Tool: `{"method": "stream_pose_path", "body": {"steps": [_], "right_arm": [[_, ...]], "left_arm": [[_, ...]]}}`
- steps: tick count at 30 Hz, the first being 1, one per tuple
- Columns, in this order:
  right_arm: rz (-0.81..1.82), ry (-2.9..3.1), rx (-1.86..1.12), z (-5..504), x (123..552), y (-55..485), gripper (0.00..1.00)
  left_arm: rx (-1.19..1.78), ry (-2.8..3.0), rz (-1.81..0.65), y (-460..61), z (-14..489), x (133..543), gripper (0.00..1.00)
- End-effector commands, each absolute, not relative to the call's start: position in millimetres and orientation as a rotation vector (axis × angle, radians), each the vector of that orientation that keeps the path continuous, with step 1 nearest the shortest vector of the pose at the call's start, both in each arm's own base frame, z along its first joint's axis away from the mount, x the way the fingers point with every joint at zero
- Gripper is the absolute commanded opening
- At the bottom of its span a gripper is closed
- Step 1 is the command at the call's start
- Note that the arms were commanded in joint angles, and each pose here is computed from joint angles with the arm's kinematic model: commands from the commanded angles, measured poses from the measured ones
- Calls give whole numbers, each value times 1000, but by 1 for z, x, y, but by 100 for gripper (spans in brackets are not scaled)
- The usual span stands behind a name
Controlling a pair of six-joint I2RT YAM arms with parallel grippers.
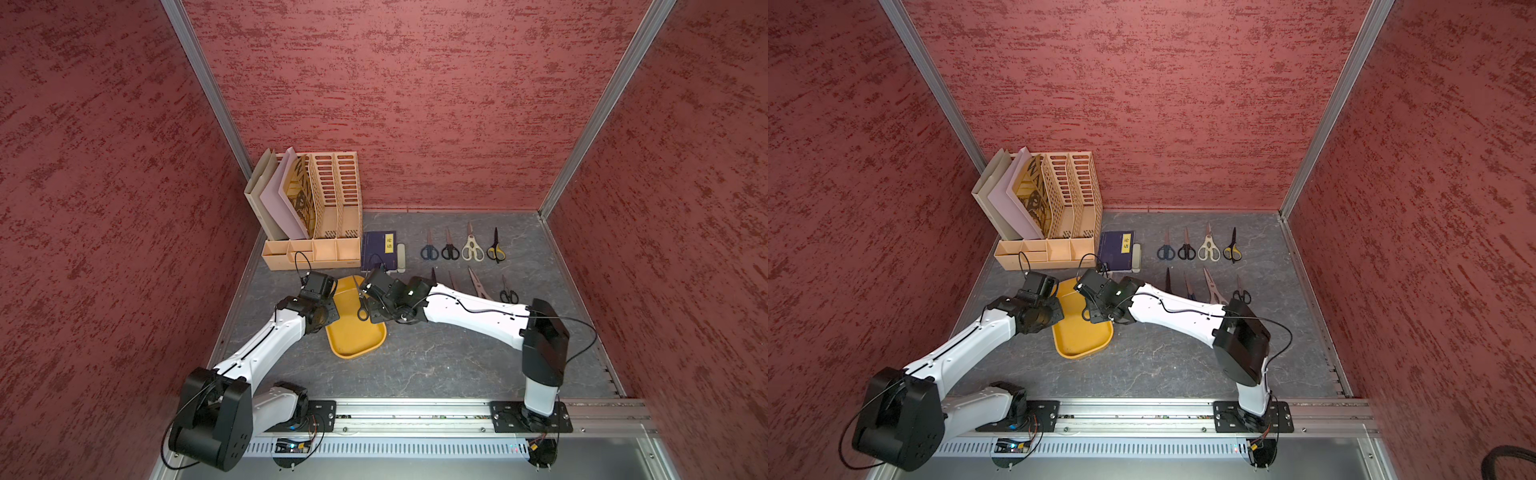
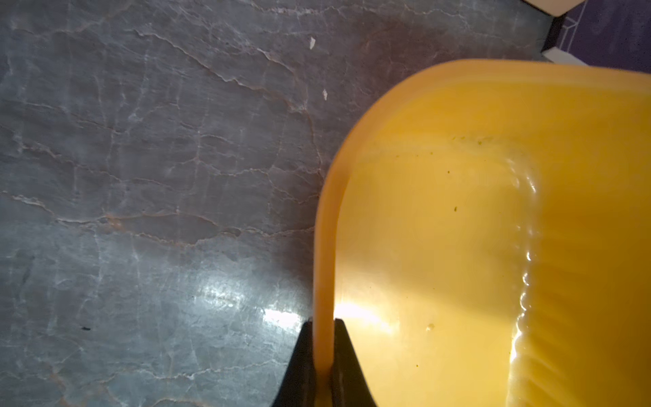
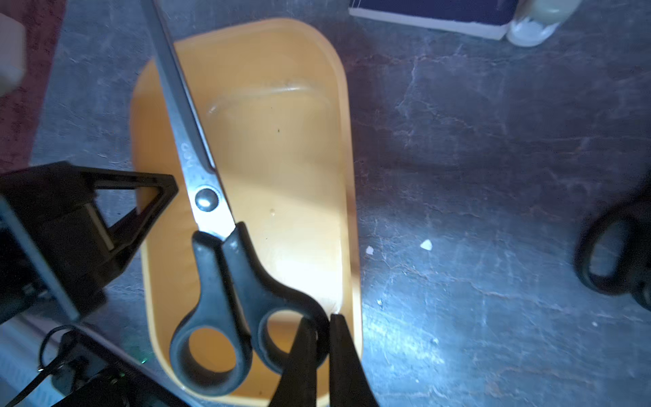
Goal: Take the scissors out of the storage box
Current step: Place the storage box at the center of the board, then place the scissors at the center of the board.
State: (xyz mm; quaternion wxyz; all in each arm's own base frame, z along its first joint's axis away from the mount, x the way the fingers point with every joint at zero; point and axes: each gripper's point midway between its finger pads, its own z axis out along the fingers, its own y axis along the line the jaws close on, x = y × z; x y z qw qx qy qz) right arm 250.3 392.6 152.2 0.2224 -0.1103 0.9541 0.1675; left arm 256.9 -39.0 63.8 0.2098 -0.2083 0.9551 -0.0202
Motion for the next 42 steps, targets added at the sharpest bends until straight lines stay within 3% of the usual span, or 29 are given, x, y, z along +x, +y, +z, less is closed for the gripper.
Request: {"method": "stream_pose_path", "body": {"steps": [1,3,5,10,12,17,24,40,42], "right_arm": [[390,2626,-168,162,252,355,0],[354,2641,-112,159,246,336,0],[305,2663,-43,149,241,315,0],[238,2709,119,123,224,274,0],[210,2736,151,112,215,261,0],[136,2787,221,92,205,247,0],[72,2790,289,73,236,278,0],[90,2896,196,17,277,305,0],[92,2886,186,21,279,306,5]], "left_arm": [[-599,2609,-41,-29,70,272,0],[-635,2598,-53,-23,70,275,2],[-645,2588,-69,-21,73,279,16],[-655,2571,-94,-20,84,281,80],[-657,2560,-90,-18,90,281,93],[-643,2523,-82,-16,119,283,97],[-582,2454,-250,-33,154,283,96],[-500,2379,-295,-33,163,256,97],[-475,2358,-310,-35,164,256,97]]}}
